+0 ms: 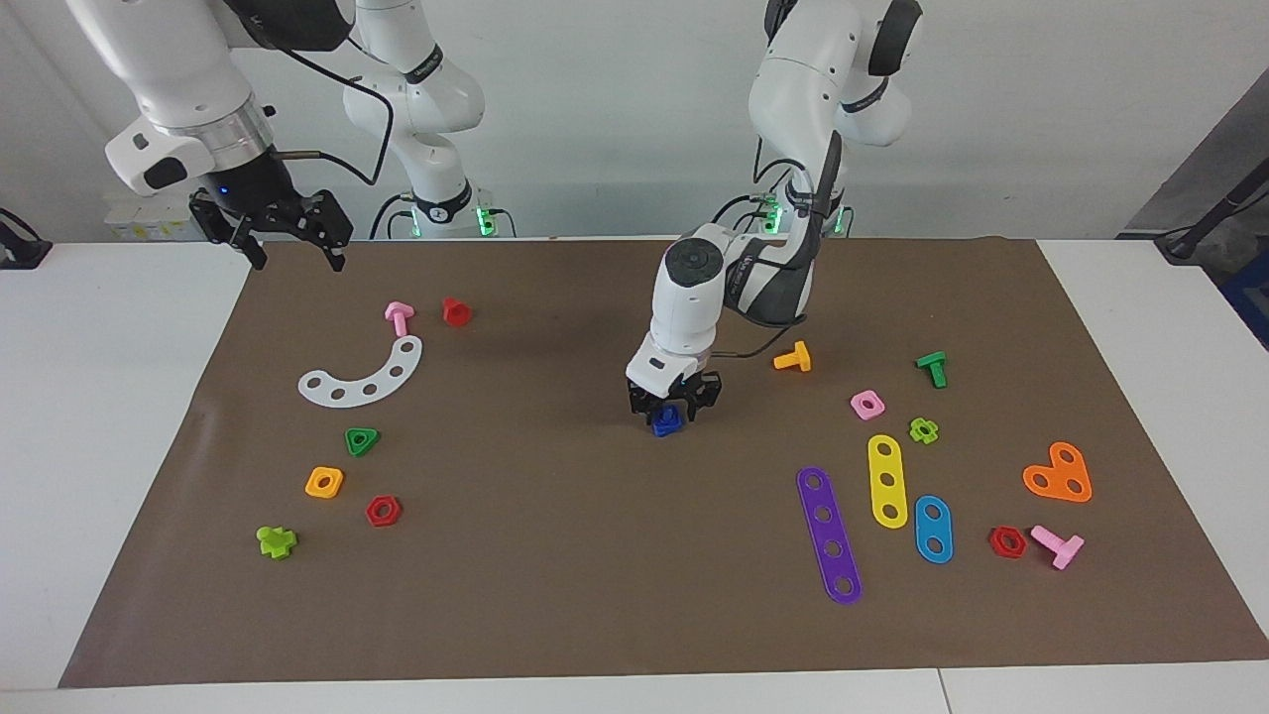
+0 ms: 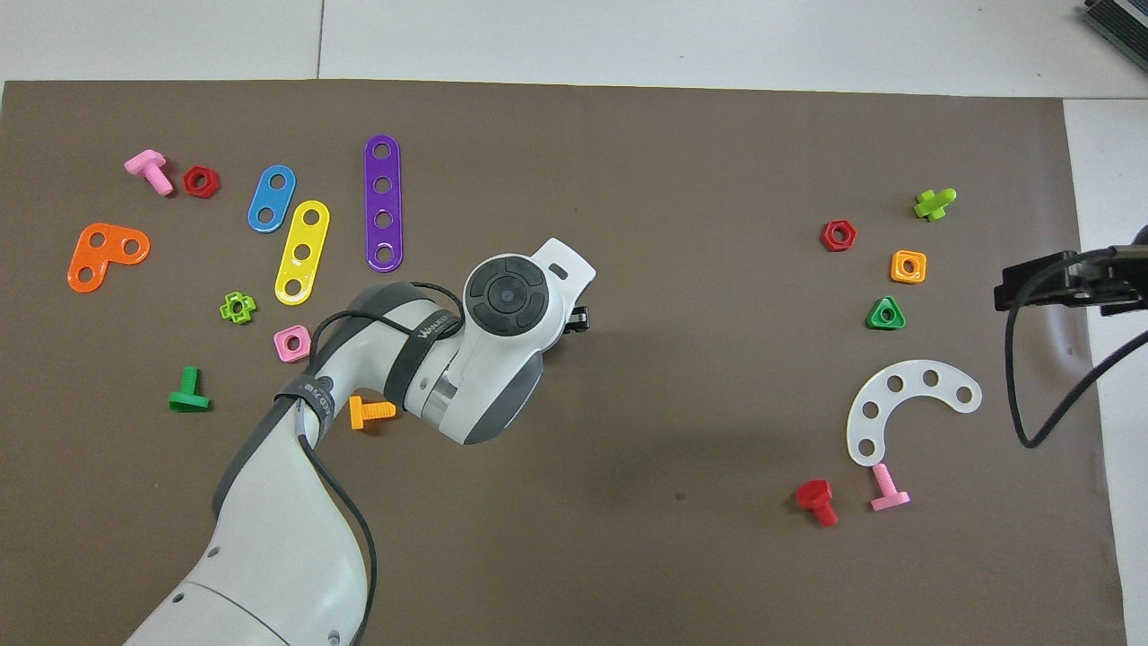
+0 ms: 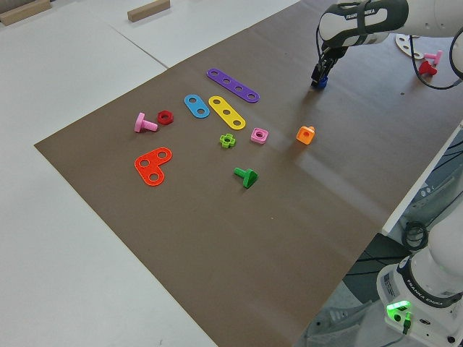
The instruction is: Unscrew and place screws in storage area
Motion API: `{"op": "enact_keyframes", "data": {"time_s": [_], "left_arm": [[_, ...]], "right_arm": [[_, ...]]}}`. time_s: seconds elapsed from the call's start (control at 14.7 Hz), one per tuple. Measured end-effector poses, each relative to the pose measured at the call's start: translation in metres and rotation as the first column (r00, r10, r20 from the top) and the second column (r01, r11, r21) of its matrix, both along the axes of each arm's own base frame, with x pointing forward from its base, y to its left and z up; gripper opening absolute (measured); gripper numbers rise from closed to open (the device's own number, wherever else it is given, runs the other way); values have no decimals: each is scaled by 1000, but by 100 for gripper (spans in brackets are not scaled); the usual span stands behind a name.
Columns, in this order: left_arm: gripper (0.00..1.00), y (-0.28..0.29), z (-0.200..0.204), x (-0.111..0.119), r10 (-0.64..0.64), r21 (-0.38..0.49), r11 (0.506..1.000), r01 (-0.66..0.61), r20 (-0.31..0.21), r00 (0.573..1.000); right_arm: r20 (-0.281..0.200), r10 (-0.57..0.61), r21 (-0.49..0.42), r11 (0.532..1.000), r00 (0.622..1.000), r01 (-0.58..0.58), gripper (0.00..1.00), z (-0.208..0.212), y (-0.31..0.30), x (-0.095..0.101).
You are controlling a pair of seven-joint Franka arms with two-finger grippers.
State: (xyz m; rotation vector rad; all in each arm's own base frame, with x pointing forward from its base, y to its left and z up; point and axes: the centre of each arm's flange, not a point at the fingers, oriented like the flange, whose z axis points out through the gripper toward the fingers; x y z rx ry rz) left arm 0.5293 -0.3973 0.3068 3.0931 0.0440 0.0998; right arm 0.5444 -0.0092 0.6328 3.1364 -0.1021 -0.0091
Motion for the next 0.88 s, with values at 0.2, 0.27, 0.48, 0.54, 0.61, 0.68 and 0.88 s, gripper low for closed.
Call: {"op": "enact_keyframes", "data": {"time_s": [0.2,0.27,0.48,0.54,0.61,0.68,0.88], "left_arm": [[64,0,0,0,-1,0,1000,1,0,1000],[64,-1,0,0,-1,0,1000,1,0,1000],[58,-1,0,0,-2,0,1000,2,0,1000],[58,-1,0,0,-2,0,1000,2,0,1000],[53,-1,0,0,-2,0,1000,2,1,1000],[52,-1,0,0,-2,0,1000,2,1,1000],[47,-1,2,0,-2,-1,1000,2,2,1000]], "right_arm": [[0,0,0,1000,1000,0,100,0,0,0],[0,0,0,1000,1000,0,100,0,0,0],[0,0,0,1000,1000,0,100,0,0,0],[0,0,0,1000,1000,0,100,0,0,0],[0,0,0,1000,1000,0,100,0,0,0],[0,0,0,1000,1000,0,100,0,0,0],[0,0,0,1000,1000,0,100,0,0,0]]}}
